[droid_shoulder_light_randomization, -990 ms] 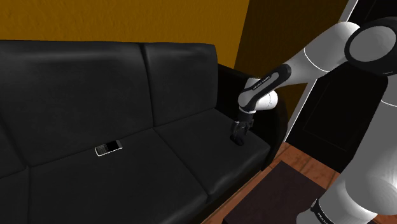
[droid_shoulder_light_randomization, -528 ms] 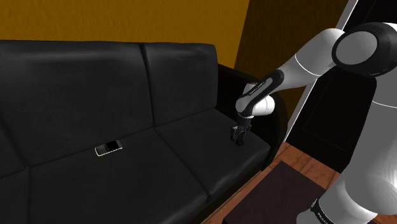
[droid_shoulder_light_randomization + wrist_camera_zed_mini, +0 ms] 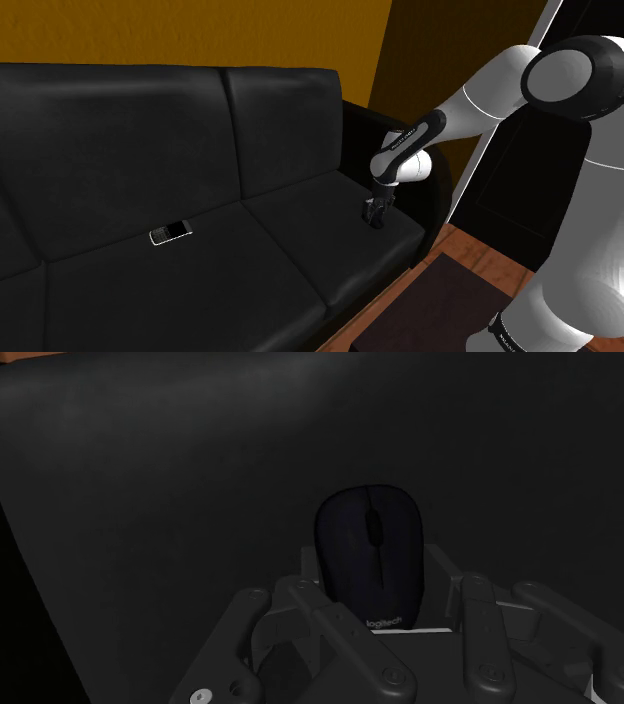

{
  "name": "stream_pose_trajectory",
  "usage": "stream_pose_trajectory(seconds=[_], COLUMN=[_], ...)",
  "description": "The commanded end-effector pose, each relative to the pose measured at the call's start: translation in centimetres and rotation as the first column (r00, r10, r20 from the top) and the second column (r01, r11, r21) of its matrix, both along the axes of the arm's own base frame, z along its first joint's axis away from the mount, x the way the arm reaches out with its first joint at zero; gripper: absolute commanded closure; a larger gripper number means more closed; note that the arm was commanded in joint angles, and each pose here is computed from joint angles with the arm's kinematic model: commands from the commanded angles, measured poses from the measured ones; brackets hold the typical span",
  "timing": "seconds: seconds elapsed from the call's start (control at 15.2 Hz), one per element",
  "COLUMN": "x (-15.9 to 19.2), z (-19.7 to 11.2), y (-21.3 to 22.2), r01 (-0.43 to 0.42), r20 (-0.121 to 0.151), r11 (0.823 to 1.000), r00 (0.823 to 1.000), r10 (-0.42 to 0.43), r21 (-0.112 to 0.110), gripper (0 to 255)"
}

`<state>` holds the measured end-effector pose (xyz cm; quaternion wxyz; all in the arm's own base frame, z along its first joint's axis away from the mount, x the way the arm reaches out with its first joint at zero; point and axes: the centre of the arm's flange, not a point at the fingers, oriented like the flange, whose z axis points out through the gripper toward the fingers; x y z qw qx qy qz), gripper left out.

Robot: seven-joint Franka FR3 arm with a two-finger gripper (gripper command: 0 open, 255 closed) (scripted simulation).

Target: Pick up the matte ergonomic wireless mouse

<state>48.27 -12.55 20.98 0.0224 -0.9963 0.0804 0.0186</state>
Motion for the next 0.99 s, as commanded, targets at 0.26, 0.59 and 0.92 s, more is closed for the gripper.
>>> stream_pose_trajectory(seconds=[0.26, 0.59, 0.92], x=[0.0, 0.0, 0.0], z=[2.1, 4.8, 7.4], y=[0.0, 0.0, 0.0], r01=[0.0, 0.0, 0.0], r20=[0.0, 0.0, 0.0], r11=[1.0, 1.0, 1.0], r00=[1.0, 1.0, 1.0], r10=[0.0, 0.0, 0.0], r21=[0.0, 0.0, 0.0], gripper=[255, 255, 255])
